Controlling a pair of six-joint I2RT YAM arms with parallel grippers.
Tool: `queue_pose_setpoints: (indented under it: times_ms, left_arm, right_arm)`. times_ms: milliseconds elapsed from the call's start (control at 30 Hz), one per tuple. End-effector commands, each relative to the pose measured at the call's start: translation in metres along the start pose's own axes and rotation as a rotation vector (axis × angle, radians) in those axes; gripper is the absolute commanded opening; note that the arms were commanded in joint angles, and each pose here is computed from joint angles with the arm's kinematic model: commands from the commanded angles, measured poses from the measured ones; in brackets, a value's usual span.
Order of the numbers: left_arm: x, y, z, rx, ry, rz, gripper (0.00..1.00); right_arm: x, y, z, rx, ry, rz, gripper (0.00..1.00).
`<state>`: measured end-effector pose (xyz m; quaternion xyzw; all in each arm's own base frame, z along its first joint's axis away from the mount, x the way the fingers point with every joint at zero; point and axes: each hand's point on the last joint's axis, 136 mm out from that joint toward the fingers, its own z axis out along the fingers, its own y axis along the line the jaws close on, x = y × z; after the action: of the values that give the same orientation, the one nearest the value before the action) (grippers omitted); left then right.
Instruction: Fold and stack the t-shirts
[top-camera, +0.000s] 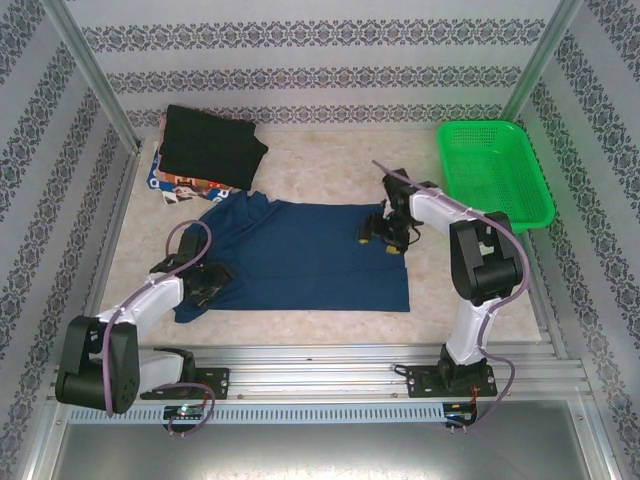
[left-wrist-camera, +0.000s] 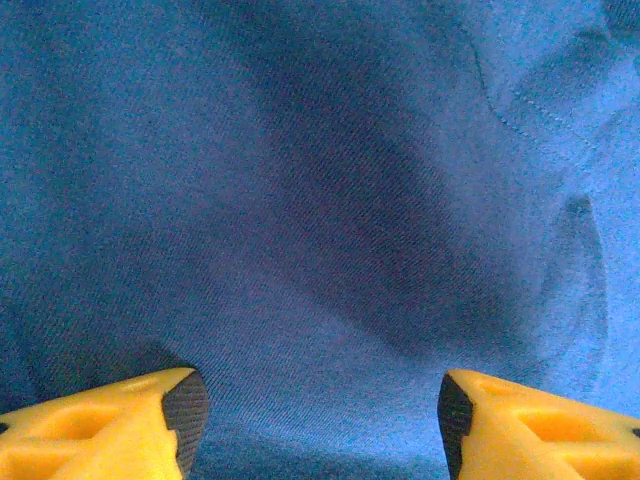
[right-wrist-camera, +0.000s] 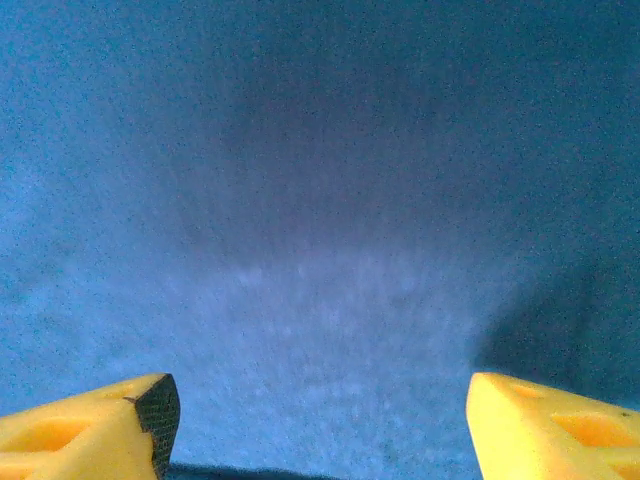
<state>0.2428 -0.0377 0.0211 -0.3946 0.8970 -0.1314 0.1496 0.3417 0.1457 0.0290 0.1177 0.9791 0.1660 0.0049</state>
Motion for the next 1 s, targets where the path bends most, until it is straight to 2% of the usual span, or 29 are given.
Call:
queue_pose_setpoints:
  times_ms: [0,167,467,600,833,967]
  left_arm:
    - [0.038,0.063,0.005,-0.205,0.095,-0.089,0.66]
    - [0.053,0.071,0.003,-0.206,0.140,-0.124,0.66]
    - [0.073,0.079,-0.005,-0.187,0.190,-0.143,0.65]
    - [0.085,0.083,-0.009,-0.185,0.219,-0.151,0.61]
    - [0.088,0.079,-0.023,-0.129,0.202,-0.175,0.64]
    - [0.064,0.052,-0.039,-0.059,0.120,-0.167,0.75]
  right_arm:
    - [0.017,-0.019,0.008,0.057,0.018,0.064,0.74]
    - [0.039,-0.044,0.012,0.190,0.066,0.065,0.73]
    - [0.081,-0.056,0.011,0.292,0.123,0.023,0.72]
    - [0.089,-0.062,0.006,0.325,0.122,0.016,0.72]
    - [0.076,-0.057,-0.005,0.317,0.060,0.005,0.73]
    - [0.051,-0.036,-0.026,0.258,-0.030,-0.039,0.75]
